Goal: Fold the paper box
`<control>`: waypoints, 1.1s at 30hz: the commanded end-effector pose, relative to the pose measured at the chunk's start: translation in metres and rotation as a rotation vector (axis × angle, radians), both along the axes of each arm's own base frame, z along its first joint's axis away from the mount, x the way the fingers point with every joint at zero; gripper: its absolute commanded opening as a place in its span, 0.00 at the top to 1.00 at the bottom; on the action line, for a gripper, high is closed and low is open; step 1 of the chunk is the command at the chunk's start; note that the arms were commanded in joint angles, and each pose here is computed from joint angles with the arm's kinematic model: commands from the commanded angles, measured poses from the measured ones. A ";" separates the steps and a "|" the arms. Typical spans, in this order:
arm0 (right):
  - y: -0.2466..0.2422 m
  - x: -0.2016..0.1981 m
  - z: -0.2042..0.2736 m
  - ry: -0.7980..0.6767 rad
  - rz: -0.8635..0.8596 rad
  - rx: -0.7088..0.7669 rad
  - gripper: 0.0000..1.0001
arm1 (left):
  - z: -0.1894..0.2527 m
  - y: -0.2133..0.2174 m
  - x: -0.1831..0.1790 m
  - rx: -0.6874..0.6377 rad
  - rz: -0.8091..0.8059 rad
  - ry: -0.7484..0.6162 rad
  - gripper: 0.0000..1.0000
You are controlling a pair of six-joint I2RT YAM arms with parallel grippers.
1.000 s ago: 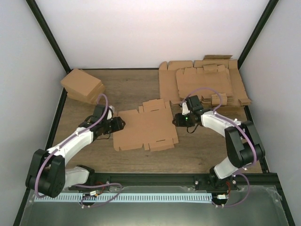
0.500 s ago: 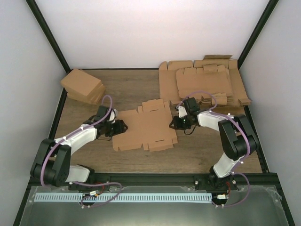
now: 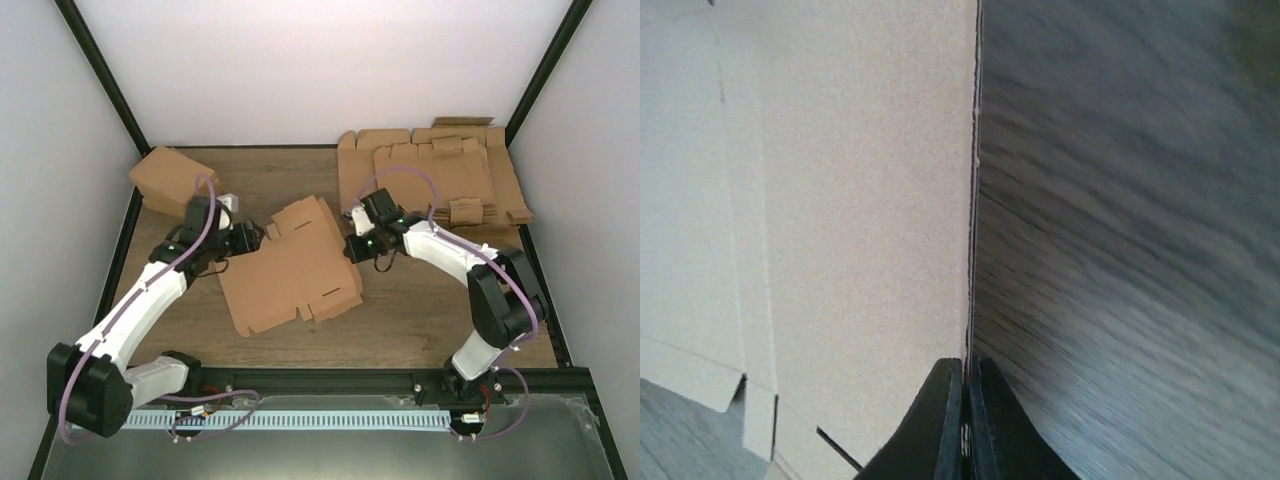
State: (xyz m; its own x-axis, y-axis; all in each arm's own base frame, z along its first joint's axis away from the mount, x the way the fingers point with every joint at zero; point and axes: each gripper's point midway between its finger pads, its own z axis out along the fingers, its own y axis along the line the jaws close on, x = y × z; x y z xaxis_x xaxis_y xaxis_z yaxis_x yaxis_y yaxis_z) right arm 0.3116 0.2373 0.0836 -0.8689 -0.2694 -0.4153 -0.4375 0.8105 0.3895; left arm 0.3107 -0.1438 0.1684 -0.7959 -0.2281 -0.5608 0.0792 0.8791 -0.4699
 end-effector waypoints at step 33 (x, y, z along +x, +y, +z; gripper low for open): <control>0.062 0.024 0.053 -0.986 1.035 -0.674 0.99 | 0.074 0.028 -0.003 0.096 0.051 -0.256 0.19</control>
State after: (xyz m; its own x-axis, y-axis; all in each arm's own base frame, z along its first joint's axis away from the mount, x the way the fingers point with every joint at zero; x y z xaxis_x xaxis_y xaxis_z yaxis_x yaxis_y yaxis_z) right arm 0.3187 0.2708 0.1295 0.1211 -0.9497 -0.2889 -0.8394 0.0573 -0.5404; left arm 0.3050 -0.1099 0.2334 -0.6210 -0.2275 -0.7500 0.0947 0.9282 -0.3599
